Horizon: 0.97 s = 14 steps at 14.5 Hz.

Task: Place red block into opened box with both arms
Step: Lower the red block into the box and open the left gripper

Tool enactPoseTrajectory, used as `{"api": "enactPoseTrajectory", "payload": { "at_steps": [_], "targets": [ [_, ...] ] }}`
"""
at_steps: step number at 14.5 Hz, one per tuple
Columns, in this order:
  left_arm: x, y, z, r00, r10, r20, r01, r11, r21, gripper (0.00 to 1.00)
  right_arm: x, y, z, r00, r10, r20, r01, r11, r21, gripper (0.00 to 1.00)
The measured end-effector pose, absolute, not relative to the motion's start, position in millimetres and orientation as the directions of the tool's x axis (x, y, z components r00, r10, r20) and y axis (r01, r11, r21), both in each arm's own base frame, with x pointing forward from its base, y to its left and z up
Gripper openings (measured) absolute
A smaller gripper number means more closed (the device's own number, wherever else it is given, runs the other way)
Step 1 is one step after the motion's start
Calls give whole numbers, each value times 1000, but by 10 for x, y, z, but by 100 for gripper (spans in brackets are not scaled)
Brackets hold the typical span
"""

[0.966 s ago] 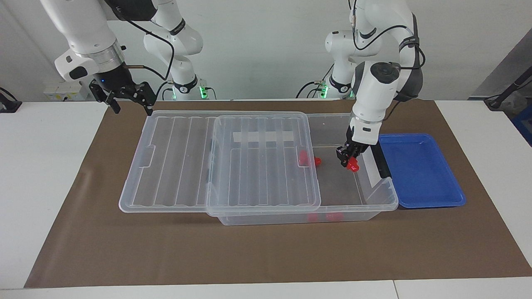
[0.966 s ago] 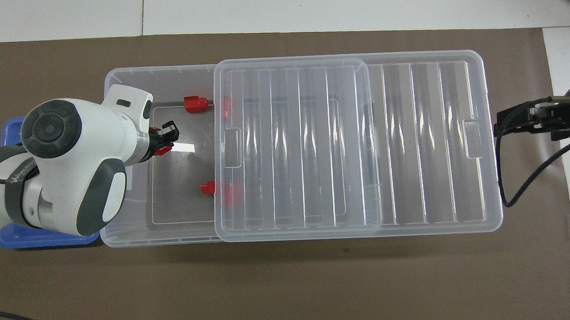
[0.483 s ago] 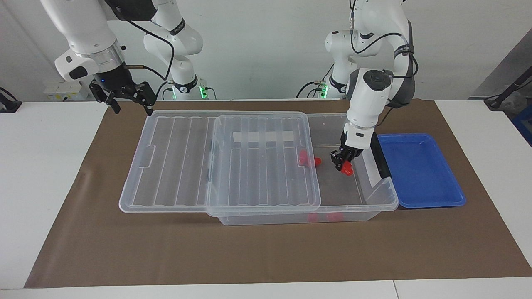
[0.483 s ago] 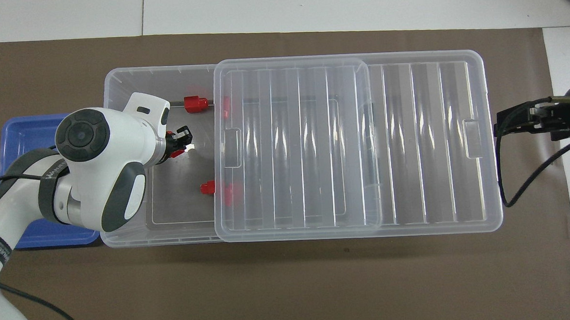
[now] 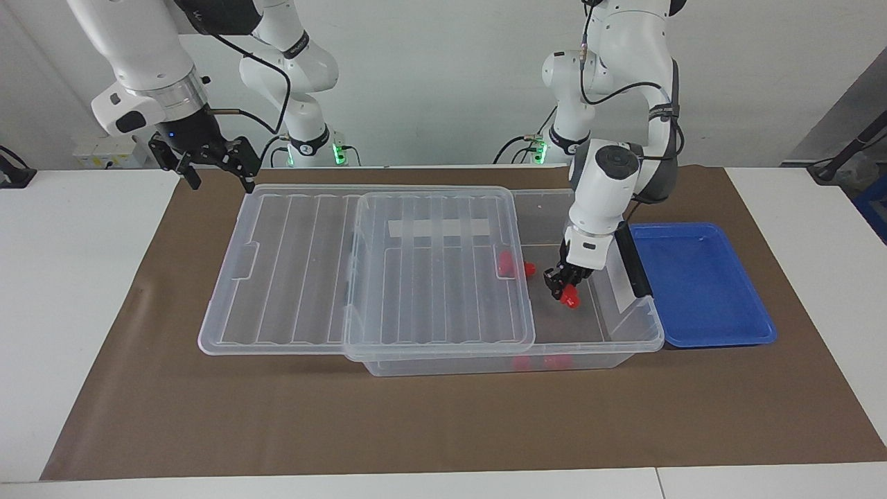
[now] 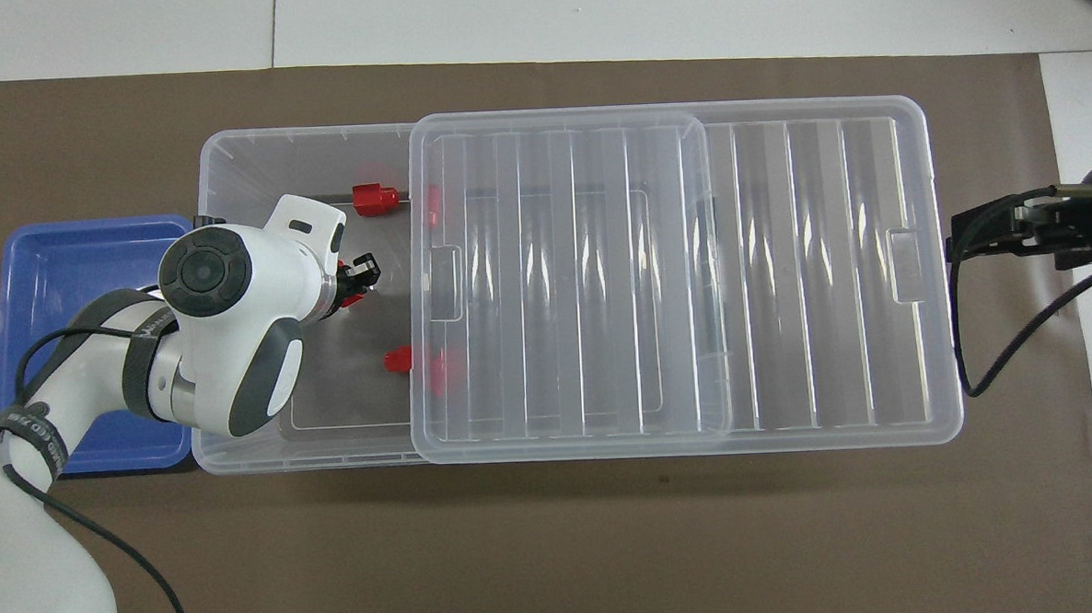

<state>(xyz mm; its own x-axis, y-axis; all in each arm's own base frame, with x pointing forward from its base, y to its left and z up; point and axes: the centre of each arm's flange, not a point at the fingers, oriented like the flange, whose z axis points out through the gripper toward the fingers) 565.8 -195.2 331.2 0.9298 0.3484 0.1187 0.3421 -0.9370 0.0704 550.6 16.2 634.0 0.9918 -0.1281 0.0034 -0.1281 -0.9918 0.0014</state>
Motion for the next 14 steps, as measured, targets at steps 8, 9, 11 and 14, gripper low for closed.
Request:
{"api": "enactPoseTrajectory", "payload": {
  "at_steps": [8, 9, 11, 14],
  "targets": [
    [5651, -1949, 3190, 945, 300, 133, 299, -954, 23, 36, 5506, 162, 6339, 992, -128, 3, -128, -992, 1, 100],
    [5650, -1948, 3161, 947, 294, 132, 295, -955, 17, 36, 5506, 162, 6339, 992, -128, 3, -128, -992, 1, 100],
    [5649, -1947, 3105, 949, 289, 127, 290, -957, 8, 36, 5506, 162, 6338, 992, -128, 3, -128, -992, 1, 100],
    [5651, -1944, 3050, 950, 288, 122, 290, -957, 6, 36, 5506, 162, 6338, 992, -128, 3, -128, -992, 1, 100]
  ]
}}
